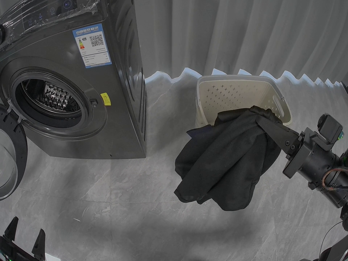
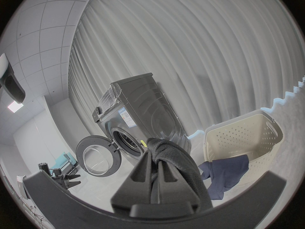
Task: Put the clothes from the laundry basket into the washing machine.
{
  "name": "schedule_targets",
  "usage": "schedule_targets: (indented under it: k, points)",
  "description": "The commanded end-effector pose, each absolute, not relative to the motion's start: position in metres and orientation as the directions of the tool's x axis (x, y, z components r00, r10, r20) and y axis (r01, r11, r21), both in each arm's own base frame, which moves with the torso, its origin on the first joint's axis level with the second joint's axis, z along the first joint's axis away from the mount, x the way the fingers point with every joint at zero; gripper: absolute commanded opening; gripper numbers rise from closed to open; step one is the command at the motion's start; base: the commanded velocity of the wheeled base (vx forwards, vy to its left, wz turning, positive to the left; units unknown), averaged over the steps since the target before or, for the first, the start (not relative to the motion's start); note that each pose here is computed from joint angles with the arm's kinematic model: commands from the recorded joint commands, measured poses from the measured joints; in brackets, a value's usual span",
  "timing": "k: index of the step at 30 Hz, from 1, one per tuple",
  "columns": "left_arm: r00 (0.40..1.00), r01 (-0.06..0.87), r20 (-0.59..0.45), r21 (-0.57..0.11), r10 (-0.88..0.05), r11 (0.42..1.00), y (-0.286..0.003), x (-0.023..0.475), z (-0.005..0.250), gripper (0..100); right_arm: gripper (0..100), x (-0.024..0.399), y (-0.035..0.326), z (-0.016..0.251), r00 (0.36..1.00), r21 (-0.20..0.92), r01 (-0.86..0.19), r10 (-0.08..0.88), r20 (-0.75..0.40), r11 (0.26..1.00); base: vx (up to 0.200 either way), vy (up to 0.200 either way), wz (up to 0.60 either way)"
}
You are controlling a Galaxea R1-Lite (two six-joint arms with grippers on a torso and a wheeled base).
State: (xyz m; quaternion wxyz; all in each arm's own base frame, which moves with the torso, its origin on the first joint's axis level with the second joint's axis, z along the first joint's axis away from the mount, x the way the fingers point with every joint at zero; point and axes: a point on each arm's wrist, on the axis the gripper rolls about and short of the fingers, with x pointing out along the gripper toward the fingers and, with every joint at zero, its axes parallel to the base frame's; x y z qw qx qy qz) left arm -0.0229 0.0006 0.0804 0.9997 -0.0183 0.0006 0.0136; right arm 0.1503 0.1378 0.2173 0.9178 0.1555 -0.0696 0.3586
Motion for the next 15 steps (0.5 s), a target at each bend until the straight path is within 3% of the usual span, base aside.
schedule_targets:
  k: [1, 15]
  points:
    - [1.0, -0.028, -0.011, -0.037, 0.028, 0.999, 0.0006, -0.0222, 0.0758, 100, 0, 0.1511, 0.1377, 0.2175, 0.736, 0.236, -0.677, 0.633, 0.24, 0.697, 0.0, 0.2, 0.0]
    - [1.0, -0.028, -0.011, -0.037, 0.028, 0.999, 0.0006, -0.0222, 0.0758, 100, 0, 0.1514, 0.1371, 0.2182, 0.746, 0.239, -0.666, 0.62, 0.243, 0.707, 0.0, 0.2, 0.0]
